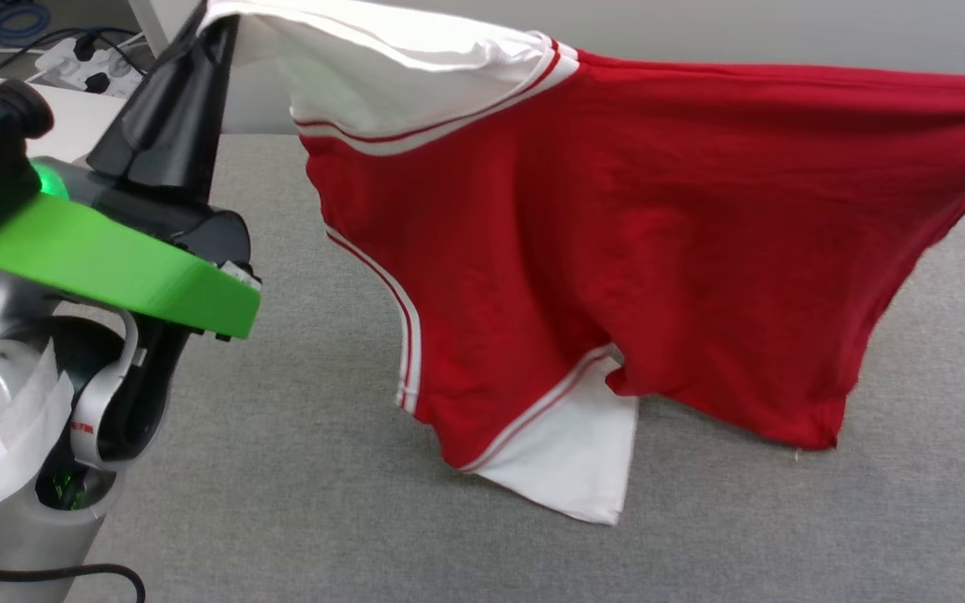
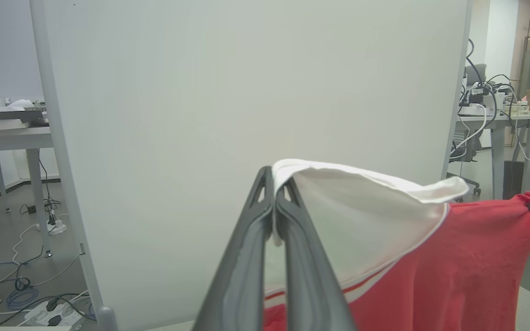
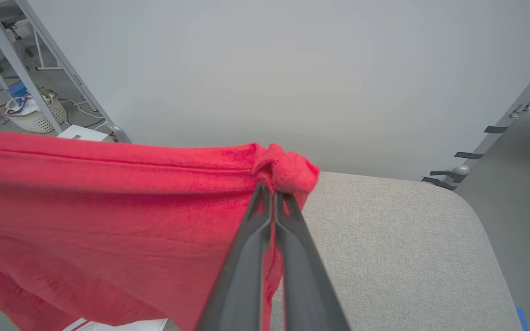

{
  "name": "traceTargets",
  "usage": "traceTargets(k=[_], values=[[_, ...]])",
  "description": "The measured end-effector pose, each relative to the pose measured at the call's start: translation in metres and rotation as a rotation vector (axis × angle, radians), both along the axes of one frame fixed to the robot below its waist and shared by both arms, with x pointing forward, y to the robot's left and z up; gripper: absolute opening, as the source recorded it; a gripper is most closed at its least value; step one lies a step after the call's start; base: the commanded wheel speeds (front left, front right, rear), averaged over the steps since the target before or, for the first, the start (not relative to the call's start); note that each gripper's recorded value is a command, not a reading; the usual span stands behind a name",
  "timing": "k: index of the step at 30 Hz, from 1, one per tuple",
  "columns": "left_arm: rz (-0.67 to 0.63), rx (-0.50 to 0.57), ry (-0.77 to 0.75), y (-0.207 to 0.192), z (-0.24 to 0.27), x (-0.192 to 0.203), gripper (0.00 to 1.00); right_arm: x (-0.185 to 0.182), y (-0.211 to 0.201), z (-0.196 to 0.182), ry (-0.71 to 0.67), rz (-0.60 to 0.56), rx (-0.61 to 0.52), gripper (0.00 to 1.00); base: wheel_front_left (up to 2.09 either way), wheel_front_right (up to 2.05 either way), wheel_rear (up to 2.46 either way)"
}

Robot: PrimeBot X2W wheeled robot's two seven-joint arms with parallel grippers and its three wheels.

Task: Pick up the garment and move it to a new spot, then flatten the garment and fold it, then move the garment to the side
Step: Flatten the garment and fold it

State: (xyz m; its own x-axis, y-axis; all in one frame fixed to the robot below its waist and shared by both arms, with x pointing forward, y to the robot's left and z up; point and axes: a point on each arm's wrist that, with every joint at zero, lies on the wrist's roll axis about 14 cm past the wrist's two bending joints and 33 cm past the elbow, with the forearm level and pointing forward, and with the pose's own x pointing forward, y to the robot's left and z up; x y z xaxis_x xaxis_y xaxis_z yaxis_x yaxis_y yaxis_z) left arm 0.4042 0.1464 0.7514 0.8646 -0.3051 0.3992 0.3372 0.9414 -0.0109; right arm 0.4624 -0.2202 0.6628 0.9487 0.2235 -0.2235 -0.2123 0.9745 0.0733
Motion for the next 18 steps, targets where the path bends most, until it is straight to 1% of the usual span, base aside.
traceTargets(k=[4,9,14,18], values=[[0.005,-0.002,-0.09,-0.003,0.022,-0.001,0.0,-0.009,-0.007,0.02,-0.072,-0.015,0.009,0.0,0.0,0.0,0.0],[0.012,0.012,-0.154,-0.006,0.039,0.006,0.0,-0.008,-0.011,0.047,-0.182,-0.025,0.004,0.0,0.0,0.0,0.0],[0.037,0.065,-0.179,-0.003,0.046,0.022,0.0,0.003,-0.015,0.05,-0.226,-0.036,-0.002,0.0,0.0,0.0,0.0],[0.055,0.15,-0.175,0.001,0.049,0.043,0.0,0.016,-0.018,0.055,-0.264,-0.043,-0.008,0.0,0.0,0.0,0.0]])
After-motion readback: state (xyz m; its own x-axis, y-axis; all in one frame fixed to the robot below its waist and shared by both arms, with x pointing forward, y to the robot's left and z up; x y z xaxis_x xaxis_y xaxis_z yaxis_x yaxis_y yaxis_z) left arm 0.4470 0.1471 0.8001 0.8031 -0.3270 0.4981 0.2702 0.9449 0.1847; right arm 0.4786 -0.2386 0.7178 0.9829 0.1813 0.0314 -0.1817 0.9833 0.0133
